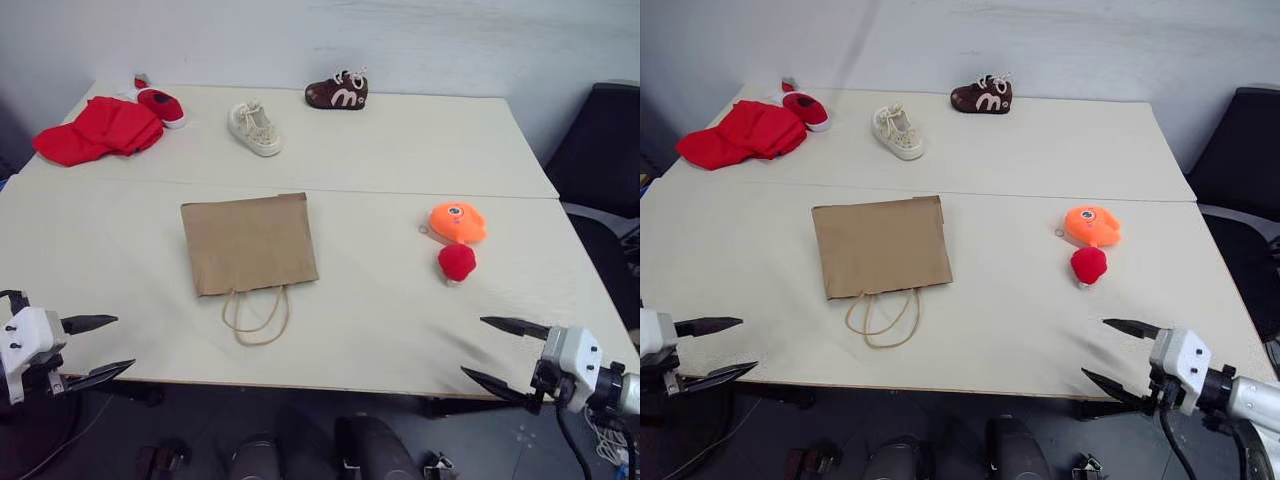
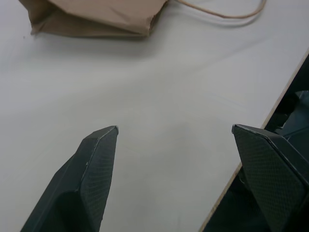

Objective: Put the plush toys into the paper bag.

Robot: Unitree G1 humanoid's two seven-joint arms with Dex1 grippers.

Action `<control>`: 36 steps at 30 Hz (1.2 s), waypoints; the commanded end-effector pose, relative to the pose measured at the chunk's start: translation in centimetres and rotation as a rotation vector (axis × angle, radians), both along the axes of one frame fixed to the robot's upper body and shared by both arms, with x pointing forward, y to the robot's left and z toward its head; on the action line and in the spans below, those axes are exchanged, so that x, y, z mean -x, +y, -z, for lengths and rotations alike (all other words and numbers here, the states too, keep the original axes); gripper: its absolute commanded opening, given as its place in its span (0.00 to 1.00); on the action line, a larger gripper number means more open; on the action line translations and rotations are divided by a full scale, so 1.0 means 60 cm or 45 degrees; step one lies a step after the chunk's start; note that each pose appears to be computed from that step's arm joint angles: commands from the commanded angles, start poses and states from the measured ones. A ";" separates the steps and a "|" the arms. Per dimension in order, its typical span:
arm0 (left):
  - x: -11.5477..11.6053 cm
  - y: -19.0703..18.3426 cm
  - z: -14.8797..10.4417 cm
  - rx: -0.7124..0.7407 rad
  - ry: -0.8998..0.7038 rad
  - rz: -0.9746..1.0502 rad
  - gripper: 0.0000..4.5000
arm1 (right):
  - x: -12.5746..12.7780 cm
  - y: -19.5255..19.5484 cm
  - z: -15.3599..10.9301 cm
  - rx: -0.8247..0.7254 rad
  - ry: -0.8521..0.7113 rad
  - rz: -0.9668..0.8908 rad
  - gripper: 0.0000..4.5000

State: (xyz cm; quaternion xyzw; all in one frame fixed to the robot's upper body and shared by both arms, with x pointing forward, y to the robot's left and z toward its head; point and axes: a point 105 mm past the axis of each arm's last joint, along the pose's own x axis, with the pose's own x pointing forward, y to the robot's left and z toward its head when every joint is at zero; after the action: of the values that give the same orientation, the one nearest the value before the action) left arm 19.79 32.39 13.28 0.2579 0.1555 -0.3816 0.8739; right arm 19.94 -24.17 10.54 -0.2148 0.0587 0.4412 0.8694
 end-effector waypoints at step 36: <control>-0.154 -0.333 -0.093 0.345 -0.205 0.840 0.02 | -0.045 0.157 -0.073 -0.405 -0.188 -0.057 1.00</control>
State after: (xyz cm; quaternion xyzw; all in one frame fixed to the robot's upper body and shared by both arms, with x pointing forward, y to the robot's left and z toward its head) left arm 29.21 13.31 17.42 0.2271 -0.0388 -0.6251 0.7458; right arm 22.69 -14.74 14.09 -0.1053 -0.0668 0.4461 0.8862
